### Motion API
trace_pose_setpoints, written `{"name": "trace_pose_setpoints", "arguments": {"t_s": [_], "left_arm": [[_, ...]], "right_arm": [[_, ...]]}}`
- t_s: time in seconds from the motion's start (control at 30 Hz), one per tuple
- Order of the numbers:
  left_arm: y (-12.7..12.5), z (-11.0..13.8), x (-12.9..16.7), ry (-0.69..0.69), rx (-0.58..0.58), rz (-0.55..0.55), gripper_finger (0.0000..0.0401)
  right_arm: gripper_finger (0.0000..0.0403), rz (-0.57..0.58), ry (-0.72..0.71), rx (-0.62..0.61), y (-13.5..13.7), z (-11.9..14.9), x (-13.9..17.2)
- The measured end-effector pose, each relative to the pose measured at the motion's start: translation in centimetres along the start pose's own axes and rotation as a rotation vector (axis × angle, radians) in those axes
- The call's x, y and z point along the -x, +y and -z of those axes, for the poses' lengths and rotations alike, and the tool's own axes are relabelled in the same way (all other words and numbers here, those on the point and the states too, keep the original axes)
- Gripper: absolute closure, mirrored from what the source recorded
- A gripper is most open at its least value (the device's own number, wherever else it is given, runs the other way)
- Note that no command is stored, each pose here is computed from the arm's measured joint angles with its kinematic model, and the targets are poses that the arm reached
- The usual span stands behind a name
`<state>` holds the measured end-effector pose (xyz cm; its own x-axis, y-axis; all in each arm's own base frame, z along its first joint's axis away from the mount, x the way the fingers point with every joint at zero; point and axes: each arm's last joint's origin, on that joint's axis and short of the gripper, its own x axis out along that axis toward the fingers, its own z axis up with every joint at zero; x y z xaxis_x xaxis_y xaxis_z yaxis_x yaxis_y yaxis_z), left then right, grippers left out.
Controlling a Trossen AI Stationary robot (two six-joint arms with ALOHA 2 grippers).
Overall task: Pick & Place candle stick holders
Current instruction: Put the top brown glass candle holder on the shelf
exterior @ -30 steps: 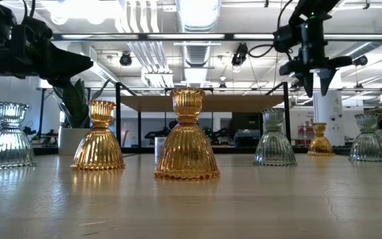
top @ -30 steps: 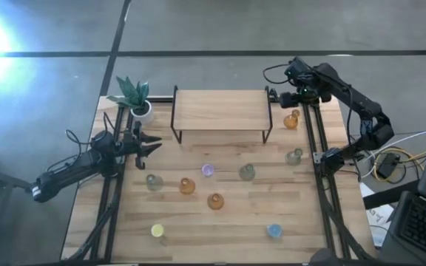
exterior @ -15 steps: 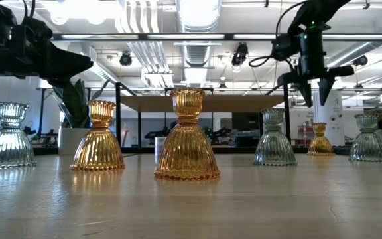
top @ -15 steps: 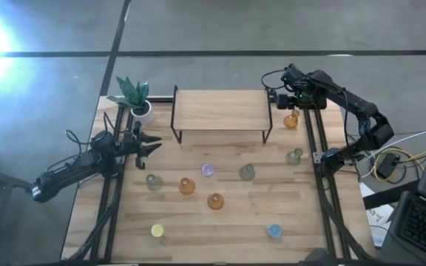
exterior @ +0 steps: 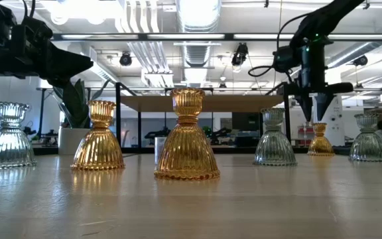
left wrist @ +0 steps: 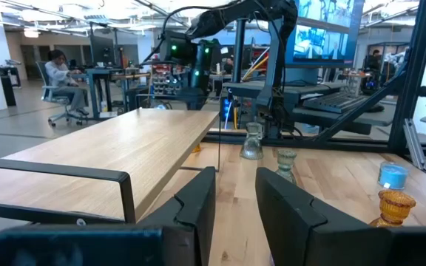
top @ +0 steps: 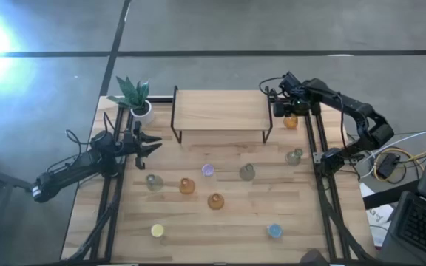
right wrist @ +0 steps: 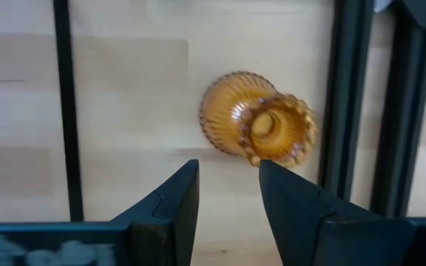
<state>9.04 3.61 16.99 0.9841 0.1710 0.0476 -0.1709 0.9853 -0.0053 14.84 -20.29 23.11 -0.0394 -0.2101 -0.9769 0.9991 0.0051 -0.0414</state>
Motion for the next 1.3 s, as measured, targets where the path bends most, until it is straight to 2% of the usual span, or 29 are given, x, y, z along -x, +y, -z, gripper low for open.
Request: {"name": "trace_pose_setpoints", "arguments": {"t_s": [0.23,0.9,1.3], "left_arm": [[0.0,0.0,0.0,0.0,0.0,0.0,0.0297],[0.0,0.0,0.0,0.0,0.0,0.0,0.0297],[0.0,0.0,0.0,0.0,0.0,0.0,0.0297]], "right_arm": [[0.0271,-0.016,-0.031,0.022,0.1,0.0,-0.6],[0.0295,0.097,-0.109,0.056,-0.1,-0.2,-1.2],[0.0274,0.112,-0.158,0.061,0.2,-1.4,0.3]]}}
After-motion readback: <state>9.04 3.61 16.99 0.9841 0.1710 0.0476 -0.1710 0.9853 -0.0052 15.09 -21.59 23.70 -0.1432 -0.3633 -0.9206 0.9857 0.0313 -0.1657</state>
